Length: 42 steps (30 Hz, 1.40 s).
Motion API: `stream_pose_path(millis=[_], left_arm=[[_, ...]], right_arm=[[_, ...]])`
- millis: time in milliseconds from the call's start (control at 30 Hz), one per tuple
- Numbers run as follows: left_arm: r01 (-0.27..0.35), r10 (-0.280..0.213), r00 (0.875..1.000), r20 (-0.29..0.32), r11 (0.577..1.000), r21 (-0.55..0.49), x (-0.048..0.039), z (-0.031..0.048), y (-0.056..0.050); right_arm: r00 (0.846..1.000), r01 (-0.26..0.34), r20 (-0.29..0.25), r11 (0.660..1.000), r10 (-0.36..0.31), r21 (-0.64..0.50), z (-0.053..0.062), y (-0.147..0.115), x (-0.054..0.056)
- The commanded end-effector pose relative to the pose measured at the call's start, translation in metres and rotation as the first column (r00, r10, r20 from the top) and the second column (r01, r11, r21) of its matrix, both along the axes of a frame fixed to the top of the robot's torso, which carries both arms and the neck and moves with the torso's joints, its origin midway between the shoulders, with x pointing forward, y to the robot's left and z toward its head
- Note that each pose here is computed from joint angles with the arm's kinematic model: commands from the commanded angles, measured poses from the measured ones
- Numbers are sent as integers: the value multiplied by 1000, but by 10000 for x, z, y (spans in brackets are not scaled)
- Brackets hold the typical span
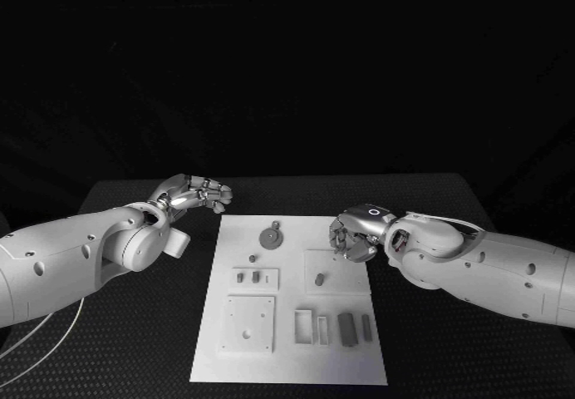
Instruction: Assemble the parts on the task board
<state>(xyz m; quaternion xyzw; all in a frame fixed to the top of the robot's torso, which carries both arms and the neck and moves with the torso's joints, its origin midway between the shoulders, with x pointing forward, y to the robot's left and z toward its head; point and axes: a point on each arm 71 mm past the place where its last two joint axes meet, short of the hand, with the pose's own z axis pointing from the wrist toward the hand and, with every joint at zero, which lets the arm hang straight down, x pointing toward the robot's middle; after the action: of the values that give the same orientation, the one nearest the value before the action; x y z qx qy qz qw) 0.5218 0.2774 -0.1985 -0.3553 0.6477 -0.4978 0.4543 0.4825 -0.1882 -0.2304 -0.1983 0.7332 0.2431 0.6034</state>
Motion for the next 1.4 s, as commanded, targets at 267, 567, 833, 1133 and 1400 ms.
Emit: stream_pose_path(millis=[267,567,833,1133,1400], left_arm=[[-2,2,1000,3,1000,-5,30,3,5],[-14,14,1000,9,1000,-4,71,-2,-14],[-19,19,1000,10,1000,-9,114,-10,-61],[-23,23,1000,11,1000,-13,151,-16,-104],[-16,17,1000,10,1000,-16,153,-16,-133]], right_arm=[[998,-53,-11,995,54,86,152,296,-91],[984,-173,59,983,169,55,200,844,-202],[960,-271,78,962,268,28,171,1278,-352],[935,-350,61,937,350,-11,-31,1562,-571],[923,-383,22,923,383,-28,-211,1629,-707]])
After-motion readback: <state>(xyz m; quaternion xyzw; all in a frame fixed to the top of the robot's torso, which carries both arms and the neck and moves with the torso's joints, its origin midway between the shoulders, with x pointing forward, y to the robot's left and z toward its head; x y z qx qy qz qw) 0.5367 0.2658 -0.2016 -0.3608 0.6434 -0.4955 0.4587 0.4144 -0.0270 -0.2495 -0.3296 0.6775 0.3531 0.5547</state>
